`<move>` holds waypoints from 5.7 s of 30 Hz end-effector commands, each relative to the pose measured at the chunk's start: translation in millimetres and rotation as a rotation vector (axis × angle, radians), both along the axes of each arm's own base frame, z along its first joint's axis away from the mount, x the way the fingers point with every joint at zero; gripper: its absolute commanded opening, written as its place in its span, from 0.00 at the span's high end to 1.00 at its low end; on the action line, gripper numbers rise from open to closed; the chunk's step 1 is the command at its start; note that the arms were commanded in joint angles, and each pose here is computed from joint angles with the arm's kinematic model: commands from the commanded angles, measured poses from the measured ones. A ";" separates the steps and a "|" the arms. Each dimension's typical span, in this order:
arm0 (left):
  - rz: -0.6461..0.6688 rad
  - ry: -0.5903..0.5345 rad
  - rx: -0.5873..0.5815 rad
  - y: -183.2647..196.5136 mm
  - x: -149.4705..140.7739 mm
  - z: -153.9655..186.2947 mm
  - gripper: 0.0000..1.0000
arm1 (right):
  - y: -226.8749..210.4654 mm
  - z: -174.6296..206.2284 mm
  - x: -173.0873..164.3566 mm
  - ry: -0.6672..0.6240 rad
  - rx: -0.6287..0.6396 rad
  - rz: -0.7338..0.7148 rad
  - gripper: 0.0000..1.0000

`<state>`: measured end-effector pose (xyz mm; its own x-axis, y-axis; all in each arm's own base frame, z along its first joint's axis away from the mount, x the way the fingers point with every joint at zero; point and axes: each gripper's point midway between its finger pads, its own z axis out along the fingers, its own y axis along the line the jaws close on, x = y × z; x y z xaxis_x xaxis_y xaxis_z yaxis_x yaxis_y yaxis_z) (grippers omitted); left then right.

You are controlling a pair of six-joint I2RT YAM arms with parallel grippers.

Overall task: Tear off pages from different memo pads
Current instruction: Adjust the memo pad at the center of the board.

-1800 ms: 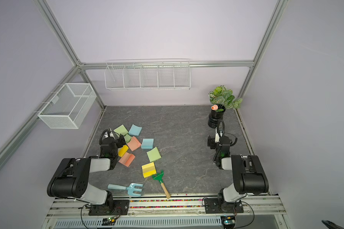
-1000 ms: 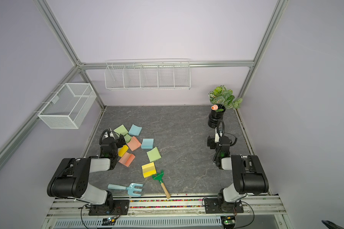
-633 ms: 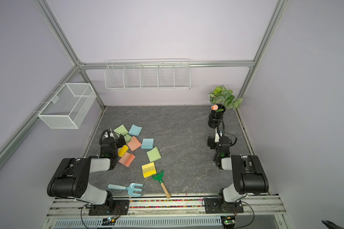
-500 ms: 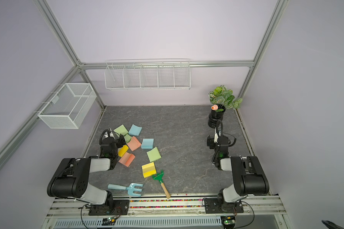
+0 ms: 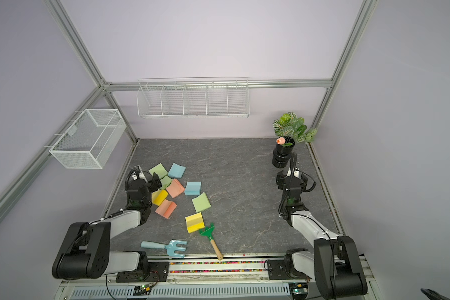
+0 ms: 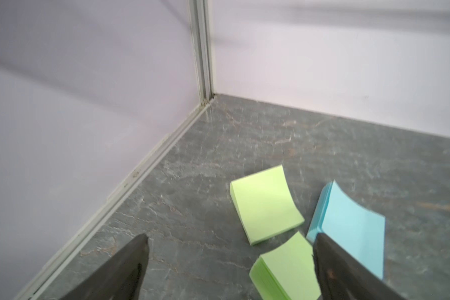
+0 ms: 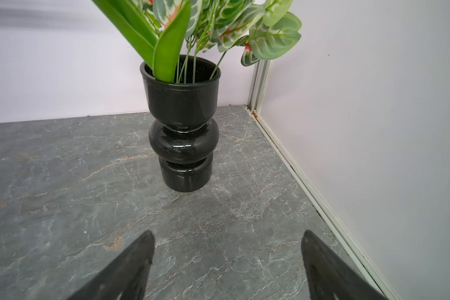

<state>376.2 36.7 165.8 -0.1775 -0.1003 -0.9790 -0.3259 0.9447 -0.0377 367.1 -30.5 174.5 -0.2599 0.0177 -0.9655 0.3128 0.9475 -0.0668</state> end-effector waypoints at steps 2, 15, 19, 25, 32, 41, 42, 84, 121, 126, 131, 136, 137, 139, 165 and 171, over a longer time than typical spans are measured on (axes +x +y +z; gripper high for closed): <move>0.155 -0.042 -0.107 23.0 -25.3 19.7 0.01 | 2.6 5.1 -4.0 0.026 0.081 -0.025 0.11; 0.121 0.129 -0.381 -1.3 -7.8 6.0 0.01 | 28.2 5.5 1.2 0.067 0.204 0.060 0.11; 0.012 0.127 -0.462 -22.8 -1.3 5.6 0.01 | 38.5 7.2 4.6 0.081 0.234 0.096 0.11; -0.223 0.089 -0.586 -66.3 2.8 12.8 0.01 | 64.7 -3.4 11.5 0.139 0.280 0.174 0.11; -0.270 0.146 -0.612 -88.6 -10.9 6.8 0.00 | 100.9 -19.3 19.4 0.221 0.250 0.274 0.11; -0.401 0.260 -0.617 -134.6 -14.7 -5.6 0.07 | 117.9 -17.1 15.6 0.237 0.248 0.326 0.11; -0.413 0.273 -0.618 -138.0 -14.3 -6.8 0.08 | 120.7 -17.6 13.9 0.242 0.254 0.334 0.11; -0.478 0.789 -0.664 -237.0 -96.4 -125.7 0.43 | 209.0 -44.5 -21.4 0.398 0.255 0.612 0.11; -0.788 0.765 -0.607 -360.8 -59.0 -119.3 0.50 | 224.1 -40.8 -27.2 0.370 0.262 0.693 0.01; -0.771 0.716 -0.485 -347.2 -51.0 -90.3 0.47 | 222.8 -41.6 -27.5 0.380 0.219 0.702 0.07; -0.714 0.628 -0.329 -309.3 -54.6 -51.4 0.44 | 225.1 -44.7 -27.7 0.417 0.153 0.733 0.13; -0.631 0.512 -0.236 -261.9 -68.7 -30.5 0.41 | 247.8 -55.8 -28.9 0.512 0.104 0.863 0.20; -0.608 0.485 -0.240 -253.2 -71.3 -27.9 0.41 | 254.6 -59.8 -30.0 0.541 0.096 0.902 0.20; -0.580 0.428 -0.247 -240.6 -74.9 -21.9 0.41 | 268.8 -61.0 -26.7 0.579 0.084 0.962 0.22; -0.312 0.056 -0.331 -143.6 -105.5 49.8 0.40 | 386.0 -145.6 -99.2 0.840 -0.224 1.184 0.07; -0.329 0.049 -0.344 -146.4 -105.8 49.1 0.39 | 361.3 -142.2 -95.7 0.820 -0.255 1.127 0.06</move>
<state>270.3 -112.6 221.5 -0.2976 -0.3406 -0.8919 0.0006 0.9341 -0.3569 268.2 351.7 29.9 -0.4912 -0.7139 -0.4991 -0.8195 0.5730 -0.0129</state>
